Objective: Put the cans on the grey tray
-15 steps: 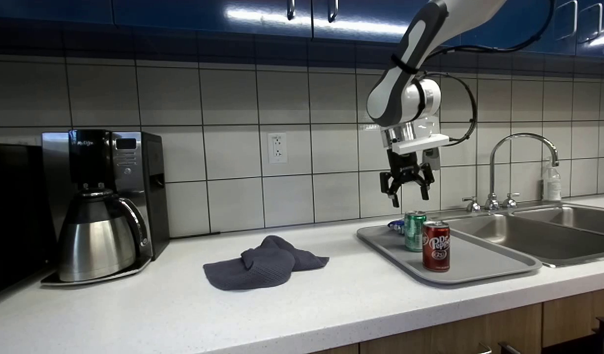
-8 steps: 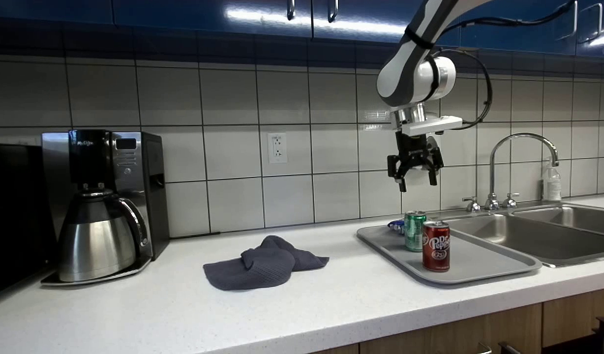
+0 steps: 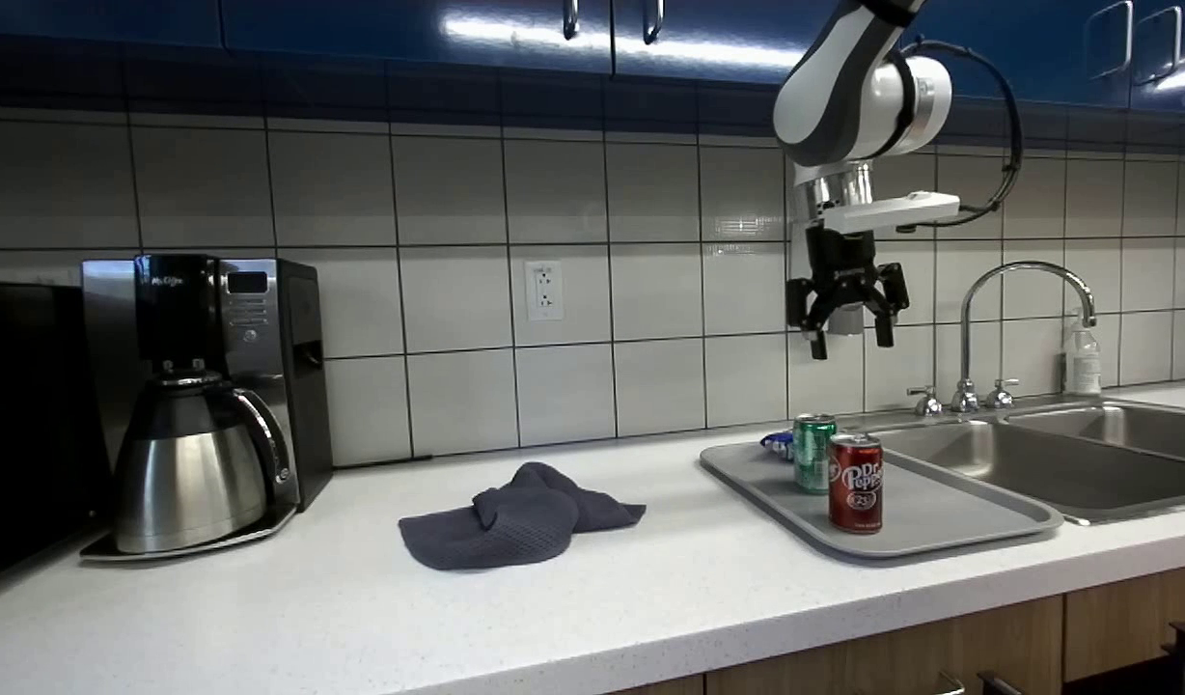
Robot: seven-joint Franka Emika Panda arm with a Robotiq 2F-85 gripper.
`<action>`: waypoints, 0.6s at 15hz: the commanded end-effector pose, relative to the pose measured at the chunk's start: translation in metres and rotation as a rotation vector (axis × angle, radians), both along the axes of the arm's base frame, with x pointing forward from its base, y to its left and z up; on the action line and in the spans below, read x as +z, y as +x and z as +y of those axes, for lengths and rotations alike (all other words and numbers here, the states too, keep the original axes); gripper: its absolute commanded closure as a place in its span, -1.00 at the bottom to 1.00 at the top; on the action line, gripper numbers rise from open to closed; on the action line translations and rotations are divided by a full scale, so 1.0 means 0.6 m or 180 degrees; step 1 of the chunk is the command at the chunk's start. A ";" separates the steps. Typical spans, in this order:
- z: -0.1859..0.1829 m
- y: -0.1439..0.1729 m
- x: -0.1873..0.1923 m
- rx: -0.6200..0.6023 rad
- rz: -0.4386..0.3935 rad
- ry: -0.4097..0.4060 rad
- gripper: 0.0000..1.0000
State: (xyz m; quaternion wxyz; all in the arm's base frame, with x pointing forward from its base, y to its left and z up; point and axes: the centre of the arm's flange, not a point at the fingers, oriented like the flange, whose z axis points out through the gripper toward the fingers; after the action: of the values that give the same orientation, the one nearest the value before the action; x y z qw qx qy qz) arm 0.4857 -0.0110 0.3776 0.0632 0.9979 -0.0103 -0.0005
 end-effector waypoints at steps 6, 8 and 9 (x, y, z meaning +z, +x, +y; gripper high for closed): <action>0.007 -0.171 0.070 -0.0200 0.0080 -0.0046 -1.00; 0.004 -0.137 0.053 -0.0118 0.0113 -0.0020 -1.00; 0.005 -0.150 0.056 -0.0131 0.0170 -0.0036 -1.00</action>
State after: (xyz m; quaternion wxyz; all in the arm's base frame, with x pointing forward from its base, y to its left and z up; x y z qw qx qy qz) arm 0.3952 -0.0080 0.4113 0.0691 0.9968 -0.0291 -0.0287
